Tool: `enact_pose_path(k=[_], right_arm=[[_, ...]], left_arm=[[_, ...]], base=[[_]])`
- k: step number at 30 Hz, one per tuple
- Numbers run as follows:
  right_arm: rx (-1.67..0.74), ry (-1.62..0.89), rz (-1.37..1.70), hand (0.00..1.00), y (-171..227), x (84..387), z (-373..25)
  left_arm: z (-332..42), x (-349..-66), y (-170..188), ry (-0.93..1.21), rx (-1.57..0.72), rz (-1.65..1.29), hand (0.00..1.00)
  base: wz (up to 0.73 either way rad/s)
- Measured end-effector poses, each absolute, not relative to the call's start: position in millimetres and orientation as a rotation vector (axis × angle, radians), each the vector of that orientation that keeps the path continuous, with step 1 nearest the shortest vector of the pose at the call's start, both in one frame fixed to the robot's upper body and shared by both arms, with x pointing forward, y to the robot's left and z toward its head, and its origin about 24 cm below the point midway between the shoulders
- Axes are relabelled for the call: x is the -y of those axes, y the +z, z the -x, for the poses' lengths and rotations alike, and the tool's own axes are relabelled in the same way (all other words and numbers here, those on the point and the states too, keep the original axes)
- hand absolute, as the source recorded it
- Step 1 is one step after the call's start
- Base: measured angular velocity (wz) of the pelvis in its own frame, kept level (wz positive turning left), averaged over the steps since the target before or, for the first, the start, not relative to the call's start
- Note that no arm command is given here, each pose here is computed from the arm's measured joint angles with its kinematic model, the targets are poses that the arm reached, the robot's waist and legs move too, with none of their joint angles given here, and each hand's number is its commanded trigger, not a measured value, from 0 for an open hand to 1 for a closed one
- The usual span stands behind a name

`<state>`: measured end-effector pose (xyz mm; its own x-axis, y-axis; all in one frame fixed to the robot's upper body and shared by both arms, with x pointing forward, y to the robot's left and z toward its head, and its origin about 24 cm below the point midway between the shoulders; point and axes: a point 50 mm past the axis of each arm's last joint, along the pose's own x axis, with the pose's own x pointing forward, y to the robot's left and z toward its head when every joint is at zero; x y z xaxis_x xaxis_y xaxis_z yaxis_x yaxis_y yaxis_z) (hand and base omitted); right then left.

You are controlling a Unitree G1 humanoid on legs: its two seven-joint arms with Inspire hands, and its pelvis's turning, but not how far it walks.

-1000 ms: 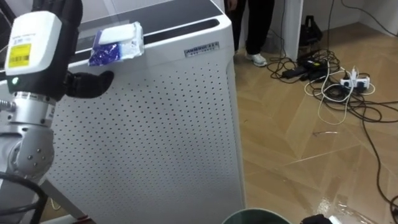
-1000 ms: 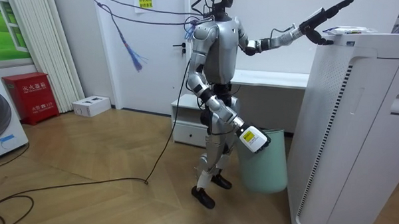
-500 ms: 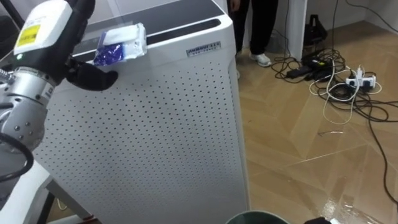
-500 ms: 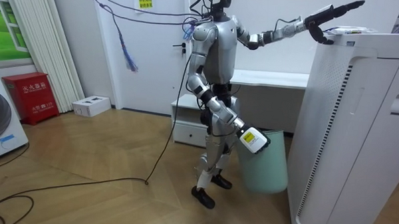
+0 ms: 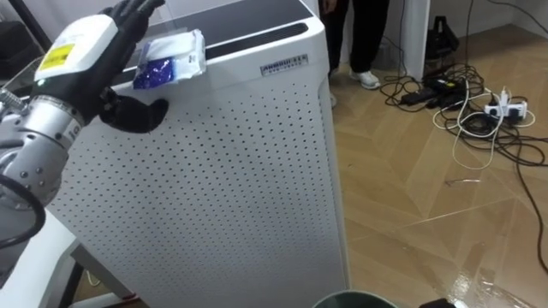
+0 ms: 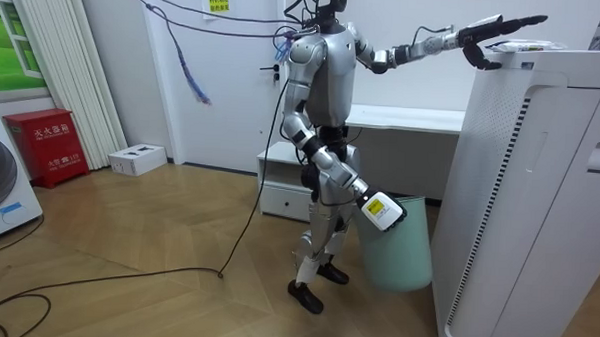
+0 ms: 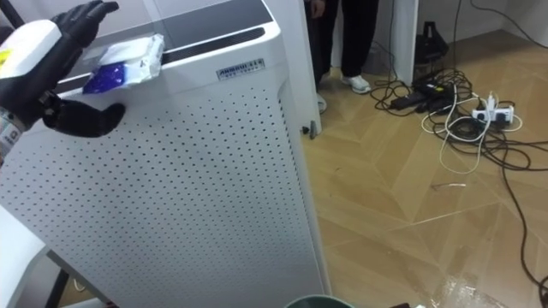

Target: Pick garbage

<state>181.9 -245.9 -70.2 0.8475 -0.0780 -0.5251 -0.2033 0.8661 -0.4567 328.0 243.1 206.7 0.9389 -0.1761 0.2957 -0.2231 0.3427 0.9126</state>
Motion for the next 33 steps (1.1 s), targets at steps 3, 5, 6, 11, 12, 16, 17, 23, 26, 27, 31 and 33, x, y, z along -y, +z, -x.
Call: enact_pose_path(k=[3,5,6,11,12,16,17,23,26,27,31,33], right_arm=[[-0.574,0.069,0.527,1.0,-71,246,-181],[-0.577,0.069,0.529,1.0,-72,246,-181],[-0.58,0.068,0.53,1.0,-72,247,-181],[-0.587,0.071,0.531,1.0,-73,246,-179],[-0.588,0.072,0.532,1.0,-73,246,-179],[-0.592,0.082,0.536,1.0,-74,245,-179],[-0.592,0.085,0.536,1.0,-75,244,-179],[-0.593,0.097,0.539,1.0,-76,241,-179],[-0.595,0.091,0.544,1.0,-76,242,-178],[-0.595,0.091,0.545,1.0,-76,242,-178],[-0.595,0.098,0.552,1.0,-76,242,-178],[-0.595,0.099,0.553,1.0,-76,242,-178]], left_arm=[[-328,-241,206,0.012,0.355,-1.288,0.0],[-329,-239,203,-0.01,0.339,-1.321,0.0],[-329,-237,200,-0.029,0.324,-1.338,0.0],[-331,-235,193,-0.075,0.255,-1.383,0.0],[-331,-235,193,-0.078,0.249,-1.383,0.03],[-331,-235,193,-0.084,0.23,-1.383,0.87],[-331,-236,193,-0.084,0.224,-1.383,1.0],[-333,-241,206,-0.005,0.243,-1.383,1.0],[-333,-242,212,0.015,0.257,-1.384,1.0],[-333,-242,212,0.017,0.259,-1.384,1.0],[-333,-242,214,0.025,0.267,-1.383,1.0],[-333,-241,216,0.03,0.279,-1.379,1.0]], base=[[0.0],[0.0],[0.0],[0.0],[0.0],[0.0],[0.0],[-0.02],[0.01],[0.06],[0.02],[0.0]])
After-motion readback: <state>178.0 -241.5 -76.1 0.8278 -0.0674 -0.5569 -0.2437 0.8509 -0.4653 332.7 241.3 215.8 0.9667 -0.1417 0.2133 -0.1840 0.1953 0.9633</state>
